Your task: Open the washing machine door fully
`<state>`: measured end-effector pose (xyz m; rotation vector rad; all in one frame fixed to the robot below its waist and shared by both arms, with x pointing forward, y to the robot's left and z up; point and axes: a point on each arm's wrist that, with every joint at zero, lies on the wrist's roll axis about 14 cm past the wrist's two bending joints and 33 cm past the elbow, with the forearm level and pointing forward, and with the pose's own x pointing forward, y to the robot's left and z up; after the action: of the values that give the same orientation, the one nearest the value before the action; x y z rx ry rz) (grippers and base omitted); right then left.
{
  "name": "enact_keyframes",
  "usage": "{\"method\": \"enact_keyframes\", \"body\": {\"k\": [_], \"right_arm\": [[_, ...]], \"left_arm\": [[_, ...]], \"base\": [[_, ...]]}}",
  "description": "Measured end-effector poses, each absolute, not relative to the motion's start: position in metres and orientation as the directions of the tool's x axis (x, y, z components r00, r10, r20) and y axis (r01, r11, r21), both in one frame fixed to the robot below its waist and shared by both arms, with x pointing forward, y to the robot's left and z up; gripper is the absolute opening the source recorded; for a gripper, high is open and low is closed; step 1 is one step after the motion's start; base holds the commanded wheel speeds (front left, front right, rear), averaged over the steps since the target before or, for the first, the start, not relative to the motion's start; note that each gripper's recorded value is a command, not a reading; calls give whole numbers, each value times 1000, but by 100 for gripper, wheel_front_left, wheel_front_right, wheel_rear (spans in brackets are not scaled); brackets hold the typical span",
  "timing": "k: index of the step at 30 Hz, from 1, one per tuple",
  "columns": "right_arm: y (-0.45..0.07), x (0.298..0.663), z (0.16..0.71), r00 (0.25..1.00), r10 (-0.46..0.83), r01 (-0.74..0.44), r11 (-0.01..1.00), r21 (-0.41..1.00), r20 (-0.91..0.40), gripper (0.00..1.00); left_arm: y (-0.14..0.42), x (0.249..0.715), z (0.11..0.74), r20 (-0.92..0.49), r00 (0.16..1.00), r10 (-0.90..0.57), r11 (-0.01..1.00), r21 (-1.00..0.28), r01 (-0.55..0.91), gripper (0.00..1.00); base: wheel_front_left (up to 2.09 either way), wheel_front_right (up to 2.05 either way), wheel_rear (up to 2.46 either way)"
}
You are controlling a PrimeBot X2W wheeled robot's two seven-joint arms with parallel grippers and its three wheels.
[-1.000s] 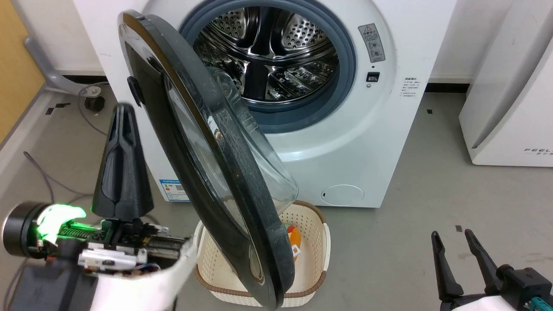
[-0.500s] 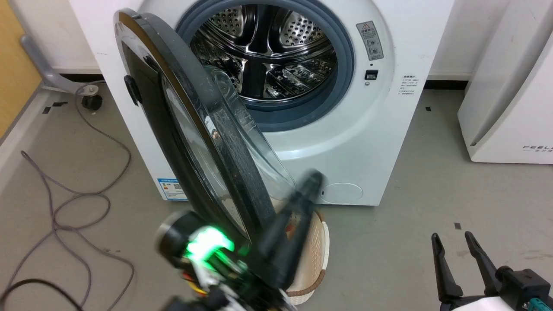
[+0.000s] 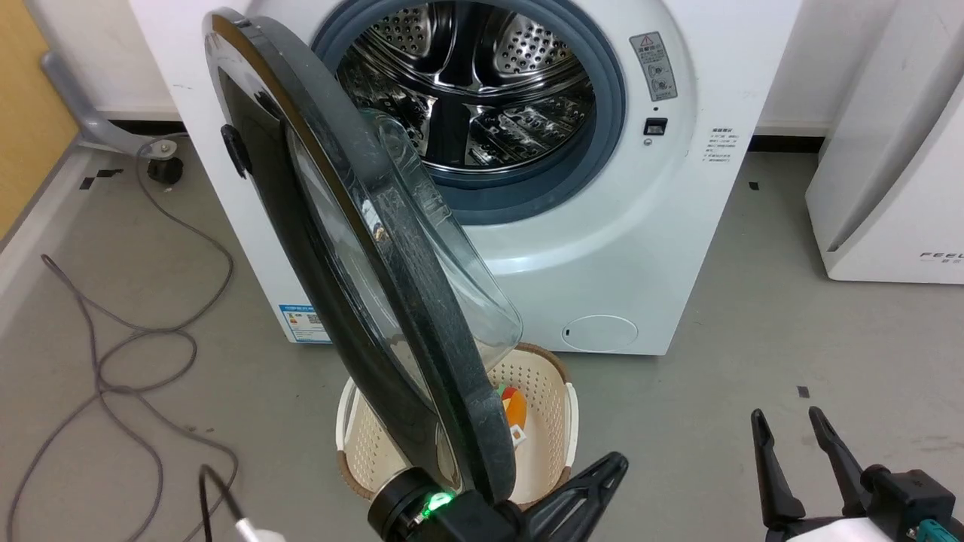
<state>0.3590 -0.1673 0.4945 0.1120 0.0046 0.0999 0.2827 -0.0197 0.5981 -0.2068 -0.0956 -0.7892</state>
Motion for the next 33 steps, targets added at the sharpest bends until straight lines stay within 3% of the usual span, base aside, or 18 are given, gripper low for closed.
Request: {"method": "enact_keyframes", "body": {"k": [7,18,33], "right_arm": [[-165,362,492,994,106,-104,988,114,-5,100],[-167,362,488,995,98,-96,989,117,-12,100],[-162,362,487,994,112,-109,986,130,-15,100]], "left_arm": [[-21,298,554,34,741,-671,726,-177,665,0],[-6,341,544,48,835,-549,822,-153,549,0],[19,338,530,-9,901,-433,887,-185,424,0]], "base": [[0,0,0],[0,0,0],[0,0,0]]}}
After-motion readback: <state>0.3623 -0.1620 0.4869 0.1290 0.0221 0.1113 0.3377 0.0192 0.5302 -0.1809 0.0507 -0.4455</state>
